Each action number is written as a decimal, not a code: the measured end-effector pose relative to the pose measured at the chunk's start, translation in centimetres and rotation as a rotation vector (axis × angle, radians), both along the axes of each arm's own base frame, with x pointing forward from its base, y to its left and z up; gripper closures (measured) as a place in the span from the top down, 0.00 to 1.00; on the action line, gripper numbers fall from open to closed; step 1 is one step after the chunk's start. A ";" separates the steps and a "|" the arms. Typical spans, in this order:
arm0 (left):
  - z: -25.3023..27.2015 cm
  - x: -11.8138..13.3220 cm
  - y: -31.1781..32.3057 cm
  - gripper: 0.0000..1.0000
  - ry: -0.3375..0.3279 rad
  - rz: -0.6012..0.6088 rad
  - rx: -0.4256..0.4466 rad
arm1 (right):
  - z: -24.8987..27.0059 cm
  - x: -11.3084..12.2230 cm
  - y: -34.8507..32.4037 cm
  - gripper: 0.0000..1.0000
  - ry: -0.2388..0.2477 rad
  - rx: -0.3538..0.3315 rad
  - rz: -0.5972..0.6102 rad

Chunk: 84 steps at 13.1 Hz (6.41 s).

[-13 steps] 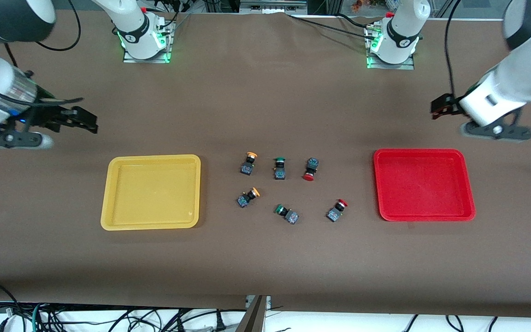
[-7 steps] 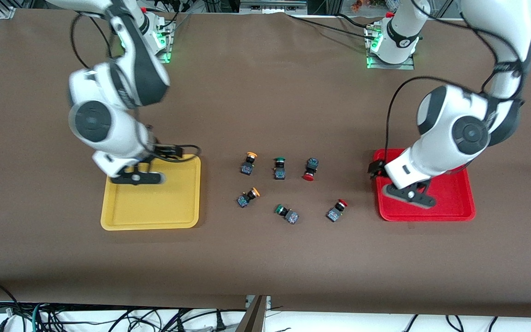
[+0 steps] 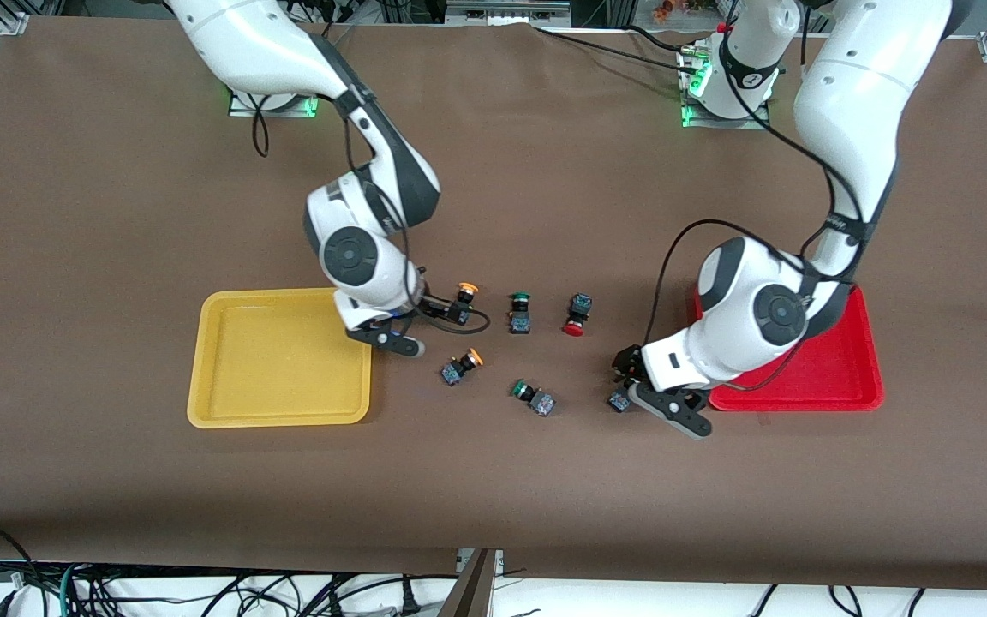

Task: Place red and yellow buttons in trays
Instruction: 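Grasp yellow button with the right gripper while the left gripper grasps red button, then place the held buttons in matching trays with the right and left grippers, then grasp second yellow button with the right gripper while the left gripper grasps red, then lower the second buttons into matching trays with both grippers and open, then return the right gripper to rest while the left gripper releases the red button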

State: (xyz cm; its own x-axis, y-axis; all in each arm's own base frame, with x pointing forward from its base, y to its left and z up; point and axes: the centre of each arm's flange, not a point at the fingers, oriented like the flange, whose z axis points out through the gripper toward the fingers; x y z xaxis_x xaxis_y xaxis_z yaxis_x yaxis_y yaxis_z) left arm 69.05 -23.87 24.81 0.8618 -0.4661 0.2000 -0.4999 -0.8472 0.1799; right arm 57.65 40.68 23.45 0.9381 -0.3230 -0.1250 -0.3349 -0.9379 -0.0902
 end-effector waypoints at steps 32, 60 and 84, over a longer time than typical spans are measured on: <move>-5.0 -3.1 22.8 0.48 0.445 -0.160 0.282 | 5.5 7.4 -12.0 0.90 0.035 0.001 -0.085; -6.4 -13.7 -9.8 0.42 0.218 0.127 0.162 | 0.8 7.6 -18.9 0.33 0.107 -0.067 0.058; 3.8 -4.3 24.8 0.82 0.182 -0.198 0.372 | 31.3 0.5 -31.4 0.99 0.000 -0.077 0.376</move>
